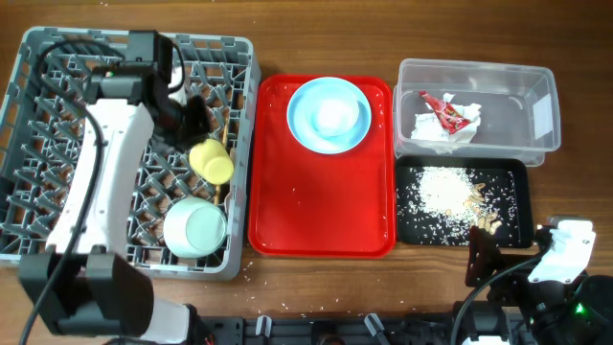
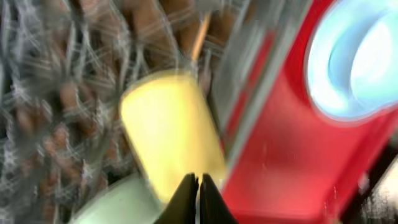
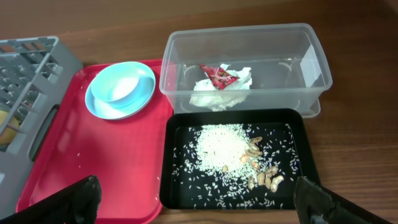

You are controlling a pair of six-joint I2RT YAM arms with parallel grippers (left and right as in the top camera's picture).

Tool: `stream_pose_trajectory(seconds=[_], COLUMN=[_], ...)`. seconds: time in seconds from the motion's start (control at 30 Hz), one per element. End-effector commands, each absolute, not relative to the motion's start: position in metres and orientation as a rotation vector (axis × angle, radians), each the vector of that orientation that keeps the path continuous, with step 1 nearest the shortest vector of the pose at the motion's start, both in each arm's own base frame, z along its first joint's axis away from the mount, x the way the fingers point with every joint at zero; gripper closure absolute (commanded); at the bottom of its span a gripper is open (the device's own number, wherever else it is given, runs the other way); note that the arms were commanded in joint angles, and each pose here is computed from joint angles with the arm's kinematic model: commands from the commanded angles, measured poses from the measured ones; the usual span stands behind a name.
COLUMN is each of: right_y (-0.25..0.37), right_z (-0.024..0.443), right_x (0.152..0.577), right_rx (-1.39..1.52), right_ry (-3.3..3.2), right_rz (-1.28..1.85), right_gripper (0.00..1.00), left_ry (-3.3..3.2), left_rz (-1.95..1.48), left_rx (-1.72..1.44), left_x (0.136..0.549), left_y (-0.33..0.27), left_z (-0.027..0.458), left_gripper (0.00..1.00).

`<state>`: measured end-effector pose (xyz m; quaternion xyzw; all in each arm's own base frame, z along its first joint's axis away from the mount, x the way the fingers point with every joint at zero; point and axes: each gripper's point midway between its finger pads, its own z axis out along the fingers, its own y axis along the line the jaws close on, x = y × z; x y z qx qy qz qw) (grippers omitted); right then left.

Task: Sort waste into correct bins and load items into the dishwasher rack
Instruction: 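Move the left gripper to the light-blue bowl on the plate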

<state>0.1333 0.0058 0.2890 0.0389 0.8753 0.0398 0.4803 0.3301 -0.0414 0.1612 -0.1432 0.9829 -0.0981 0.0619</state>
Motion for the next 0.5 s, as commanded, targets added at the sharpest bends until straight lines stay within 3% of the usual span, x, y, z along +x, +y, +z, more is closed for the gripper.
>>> stream_pose_trajectory(seconds=[0.0, 0.2, 0.4, 0.47], right_y=[0.007, 0.007, 0.007, 0.007], right_z=[0.291, 0.291, 0.291, 0.291], right_x=[0.132, 0.132, 0.132, 0.132], right_rx=[0.107, 0.107, 0.107, 0.107], right_ry=[2.124, 2.124, 2.124, 2.124], right_rz=[0.113, 0.113, 0.113, 0.113], right_gripper=[0.00, 0.00, 0.00, 0.00], left_ry=[3.089, 3.117, 2.878, 2.821], left_rz=[-0.342, -0.334, -0.355, -0.300], left_rx=[-0.401, -0.371, -0.551, -0.595], left_x=[0.293, 0.287, 0.338, 0.348], left_y=[-0.058, -0.064, -0.022, -0.002], left_z=[0.161, 0.106, 0.159, 0.167], left_gripper=[0.96, 0.96, 0.96, 0.92])
